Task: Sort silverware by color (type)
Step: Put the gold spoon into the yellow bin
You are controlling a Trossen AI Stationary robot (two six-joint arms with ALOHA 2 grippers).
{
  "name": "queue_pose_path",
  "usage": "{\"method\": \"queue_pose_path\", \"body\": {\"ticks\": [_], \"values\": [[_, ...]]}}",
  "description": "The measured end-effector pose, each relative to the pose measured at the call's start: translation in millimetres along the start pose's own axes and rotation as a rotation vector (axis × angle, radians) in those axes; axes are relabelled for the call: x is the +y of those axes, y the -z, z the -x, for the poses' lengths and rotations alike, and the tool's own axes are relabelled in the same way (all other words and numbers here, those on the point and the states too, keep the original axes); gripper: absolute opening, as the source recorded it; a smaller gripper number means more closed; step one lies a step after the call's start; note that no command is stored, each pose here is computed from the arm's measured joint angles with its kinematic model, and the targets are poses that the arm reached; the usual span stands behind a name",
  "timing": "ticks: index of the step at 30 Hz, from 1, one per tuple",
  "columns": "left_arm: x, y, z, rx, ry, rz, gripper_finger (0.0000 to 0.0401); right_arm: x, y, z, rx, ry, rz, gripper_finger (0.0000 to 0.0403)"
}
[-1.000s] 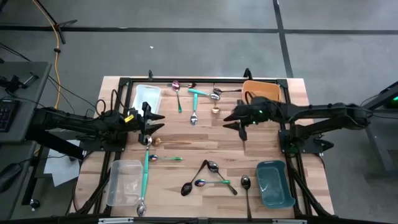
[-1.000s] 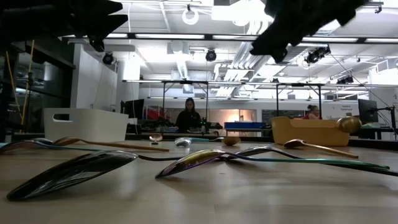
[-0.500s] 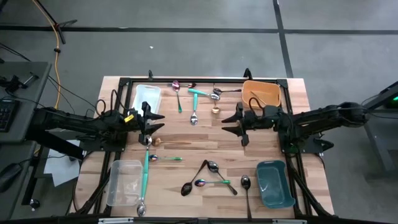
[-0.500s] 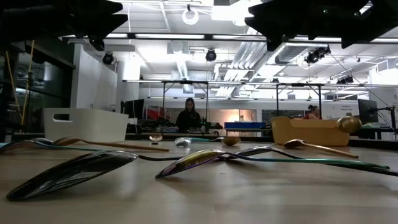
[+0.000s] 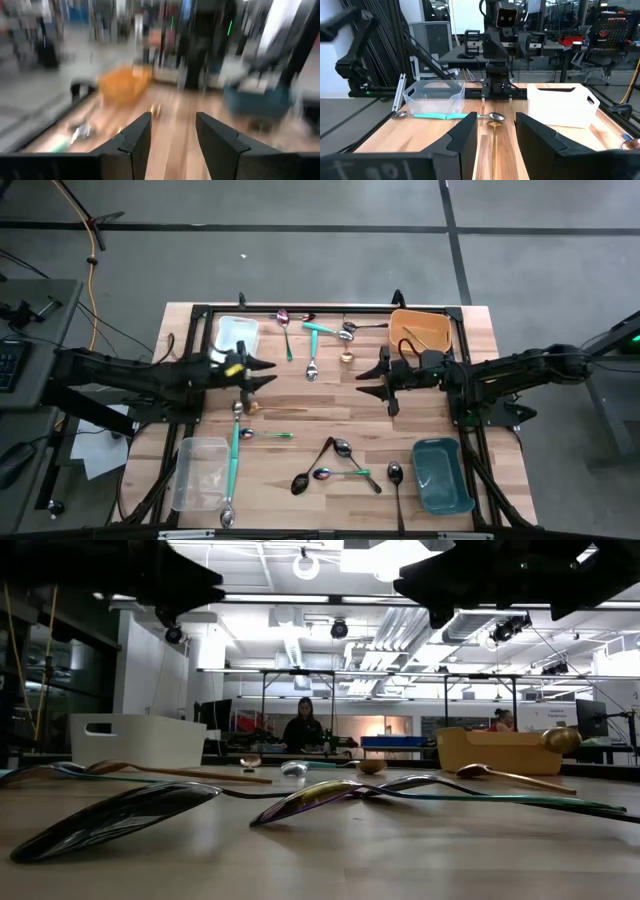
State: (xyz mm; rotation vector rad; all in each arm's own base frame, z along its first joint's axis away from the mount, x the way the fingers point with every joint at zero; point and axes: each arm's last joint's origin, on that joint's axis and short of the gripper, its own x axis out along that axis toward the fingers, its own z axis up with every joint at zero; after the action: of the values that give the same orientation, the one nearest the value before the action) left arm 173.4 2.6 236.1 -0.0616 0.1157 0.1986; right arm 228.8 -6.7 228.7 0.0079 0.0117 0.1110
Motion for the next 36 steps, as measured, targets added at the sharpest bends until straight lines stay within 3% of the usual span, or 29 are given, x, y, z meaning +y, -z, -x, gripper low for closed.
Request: {"method": "queue_pose_path", "body": {"ticks": [6, 13, 23, 36], "values": [[-6.4, -14.3, -23.7, 0.474, -0.04, -0.089, 0.0149, 0.0, 1.6, 0.0, 0.016, -0.001, 0.004, 0.0129], [-13.1, 15.0, -49.8, 0.854, -0.001, -0.058, 0.0163, 0.0, 2.6, 0.1, 0.027, -0.001, 0.003, 0.0129], [-17.1, 64.7, -76.0, 1.105, 0.018, -0.046, 0.0194, 0.0, 2.7, 0.1, 0.028, 0.0, 0.002, 0.0129], [-15.3, 93.0, -77.1, 1.311, -0.013, -0.077, 0.0191, 0.0, 3.5, 0.1, 0.036, 0.0, 0.001, 0.0129]]}}
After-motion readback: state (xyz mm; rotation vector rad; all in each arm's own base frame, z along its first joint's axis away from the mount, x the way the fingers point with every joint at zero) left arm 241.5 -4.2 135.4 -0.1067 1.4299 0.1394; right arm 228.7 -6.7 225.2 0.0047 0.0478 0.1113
